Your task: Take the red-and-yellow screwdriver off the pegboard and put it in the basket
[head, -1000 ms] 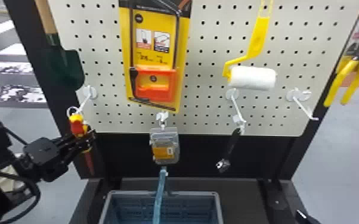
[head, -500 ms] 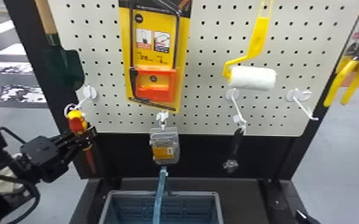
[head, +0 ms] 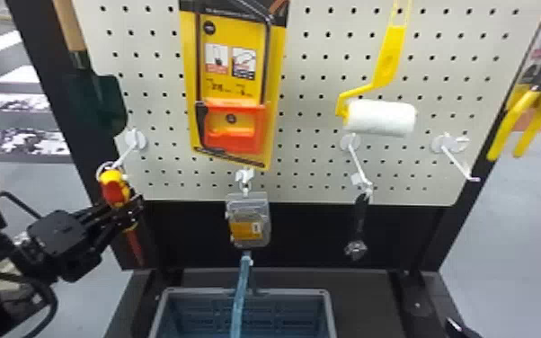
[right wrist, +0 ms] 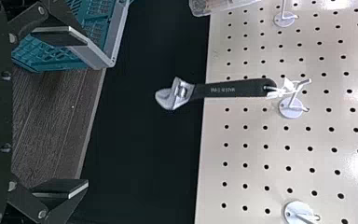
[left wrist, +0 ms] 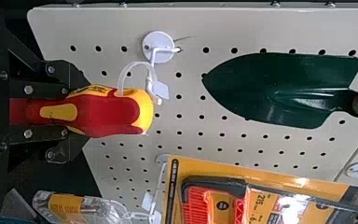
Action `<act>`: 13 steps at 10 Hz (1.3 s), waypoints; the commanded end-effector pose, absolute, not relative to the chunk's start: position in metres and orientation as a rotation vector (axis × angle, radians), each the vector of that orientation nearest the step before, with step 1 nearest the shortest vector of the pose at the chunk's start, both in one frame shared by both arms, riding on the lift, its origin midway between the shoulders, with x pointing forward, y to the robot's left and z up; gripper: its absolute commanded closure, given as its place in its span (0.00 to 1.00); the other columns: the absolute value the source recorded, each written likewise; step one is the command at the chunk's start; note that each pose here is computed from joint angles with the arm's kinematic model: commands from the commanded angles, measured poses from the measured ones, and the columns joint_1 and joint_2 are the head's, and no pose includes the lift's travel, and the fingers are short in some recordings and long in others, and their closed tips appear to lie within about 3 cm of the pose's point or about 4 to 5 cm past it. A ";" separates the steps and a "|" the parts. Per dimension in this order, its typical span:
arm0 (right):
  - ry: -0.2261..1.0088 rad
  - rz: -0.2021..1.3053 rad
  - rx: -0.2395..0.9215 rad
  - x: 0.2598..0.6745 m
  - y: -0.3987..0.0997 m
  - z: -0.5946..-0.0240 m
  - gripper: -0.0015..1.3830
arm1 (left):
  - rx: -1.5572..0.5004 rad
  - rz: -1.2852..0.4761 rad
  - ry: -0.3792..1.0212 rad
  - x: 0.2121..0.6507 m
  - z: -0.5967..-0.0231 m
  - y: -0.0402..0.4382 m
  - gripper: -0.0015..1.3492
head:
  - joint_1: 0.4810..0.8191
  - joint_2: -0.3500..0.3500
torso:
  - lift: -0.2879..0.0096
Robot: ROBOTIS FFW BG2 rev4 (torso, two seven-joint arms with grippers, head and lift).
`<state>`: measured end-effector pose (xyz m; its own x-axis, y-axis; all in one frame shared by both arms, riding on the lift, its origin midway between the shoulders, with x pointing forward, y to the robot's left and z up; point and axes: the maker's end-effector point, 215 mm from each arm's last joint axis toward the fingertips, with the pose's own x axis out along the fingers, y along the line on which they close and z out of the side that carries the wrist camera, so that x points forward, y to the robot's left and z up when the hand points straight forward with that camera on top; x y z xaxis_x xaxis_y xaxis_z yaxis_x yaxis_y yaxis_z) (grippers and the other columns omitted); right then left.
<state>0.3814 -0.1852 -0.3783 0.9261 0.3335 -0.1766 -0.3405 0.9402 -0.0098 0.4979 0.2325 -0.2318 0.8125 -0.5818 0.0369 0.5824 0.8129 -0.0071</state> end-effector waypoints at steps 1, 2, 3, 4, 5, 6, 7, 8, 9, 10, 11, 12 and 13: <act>0.174 0.344 -0.037 0.382 -0.185 -0.378 0.15 | -0.012 -0.621 -0.038 0.495 -0.228 0.232 0.79 | 0.20 0.50 | 0.63; 0.176 0.343 -0.037 0.381 -0.185 -0.379 0.15 | -0.001 -0.619 -0.052 0.492 -0.219 0.232 0.79 | 0.20 0.50 | 0.63; 0.178 0.343 -0.036 0.381 -0.185 -0.381 0.15 | 0.000 -0.612 -0.054 0.489 -0.215 0.232 0.79 | 0.20 0.50 | 0.63; 0.181 0.343 -0.035 0.381 -0.185 -0.382 0.15 | -0.003 -0.605 -0.046 0.487 -0.218 0.234 0.79 | 0.20 0.50 | 0.63; 0.181 0.343 -0.035 0.381 -0.185 -0.382 0.15 | -0.009 -0.604 -0.034 0.485 -0.223 0.235 0.79 | 0.20 0.50 | 0.63; 0.183 0.343 -0.035 0.380 -0.185 -0.383 0.15 | -0.009 -0.602 -0.031 0.483 -0.224 0.235 0.79 | 0.20 0.50 | 0.63; 0.186 0.343 -0.034 0.380 -0.185 -0.385 0.15 | -0.006 -0.599 -0.034 0.481 -0.222 0.235 0.79 | 0.20 0.50 | 0.63; 0.186 0.343 -0.036 0.380 -0.185 -0.385 0.15 | 0.000 -0.599 -0.043 0.479 -0.217 0.234 0.79 | 0.20 0.50 | 0.63; 0.187 0.343 -0.035 0.380 -0.185 -0.385 0.15 | 0.008 -0.594 -0.056 0.477 -0.209 0.234 0.79 | 0.20 0.50 | 0.63; 0.189 0.343 -0.035 0.380 -0.185 -0.386 0.15 | 0.014 -0.591 -0.064 0.475 -0.204 0.235 0.79 | 0.20 0.50 | 0.63; 0.189 0.345 -0.035 0.380 -0.185 -0.386 0.15 | 0.017 -0.590 -0.071 0.471 -0.200 0.235 0.79 | 0.20 0.50 | 0.63; 0.192 0.346 -0.035 0.380 -0.185 -0.388 0.15 | 0.016 -0.582 -0.074 0.465 -0.196 0.237 0.79 | 0.20 0.50 | 0.63; 0.192 0.346 -0.035 0.380 -0.185 -0.388 0.15 | 0.016 -0.565 -0.073 0.455 -0.193 0.240 0.79 | 0.20 0.50 | 0.63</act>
